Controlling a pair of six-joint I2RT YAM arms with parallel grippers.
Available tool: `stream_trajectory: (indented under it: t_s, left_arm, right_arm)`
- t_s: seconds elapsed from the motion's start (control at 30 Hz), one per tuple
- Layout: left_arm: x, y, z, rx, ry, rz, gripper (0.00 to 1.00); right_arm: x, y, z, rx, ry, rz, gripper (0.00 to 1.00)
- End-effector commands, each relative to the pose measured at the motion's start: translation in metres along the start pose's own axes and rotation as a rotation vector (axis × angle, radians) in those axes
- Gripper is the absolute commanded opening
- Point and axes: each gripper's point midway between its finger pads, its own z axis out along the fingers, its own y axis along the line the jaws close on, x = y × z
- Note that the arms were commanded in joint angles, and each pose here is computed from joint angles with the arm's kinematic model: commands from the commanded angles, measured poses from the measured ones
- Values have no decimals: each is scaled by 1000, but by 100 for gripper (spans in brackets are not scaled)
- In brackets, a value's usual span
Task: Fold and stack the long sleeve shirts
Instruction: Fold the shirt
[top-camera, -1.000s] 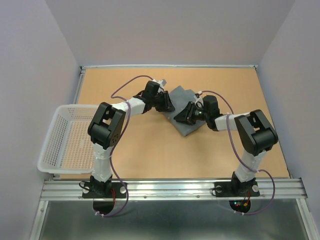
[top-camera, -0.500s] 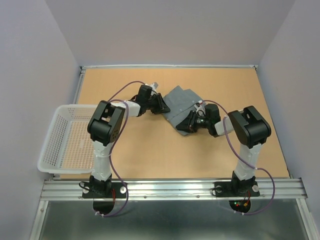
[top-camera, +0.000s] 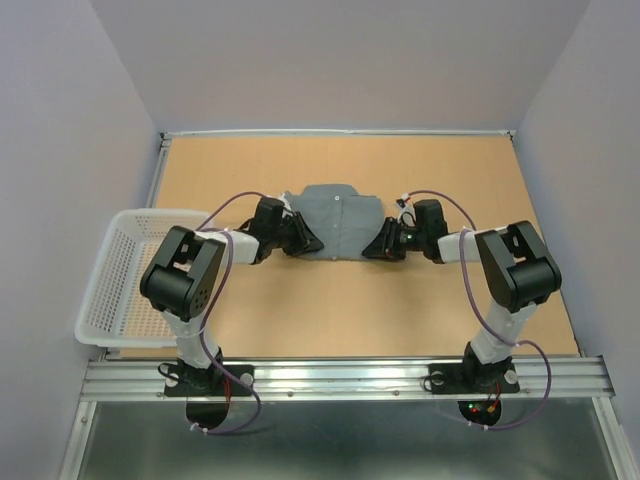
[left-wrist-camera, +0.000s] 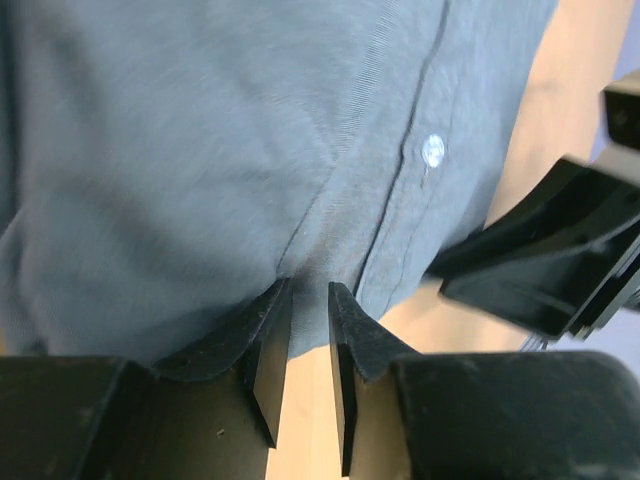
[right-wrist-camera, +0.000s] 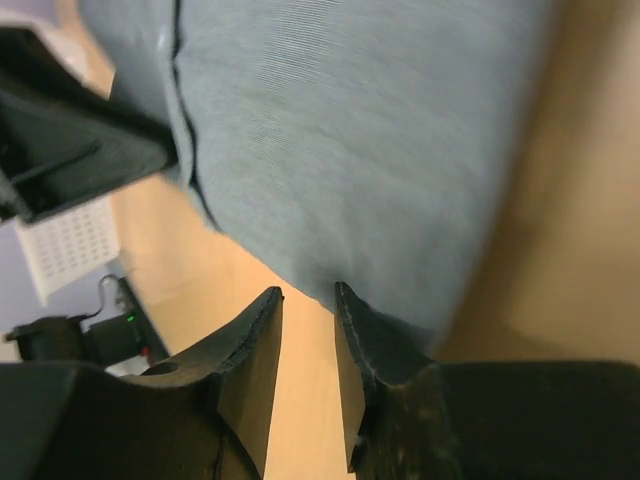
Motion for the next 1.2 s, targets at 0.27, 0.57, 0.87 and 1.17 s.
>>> stream_trajectory:
  t_s: [0.27,0.57,0.87,1.17]
  left_arm:
    - [-52,-89,-67,64,-240,120,60]
    - [-109,-94,-47,108,-357,36,61]
    - [-127,-27,-77,-163,-437,100,91]
    - [-129,19,-45,-273,-312,131,79]
  right_arm:
    - [-105,97,-44,-59,-277,-86,48]
    - [-172,135,-19,-266,-428,-21,56]
    - [-152,103,-11,-137,-364,-127,64]
    - [-132,86,-16,-56,-316,-189,70]
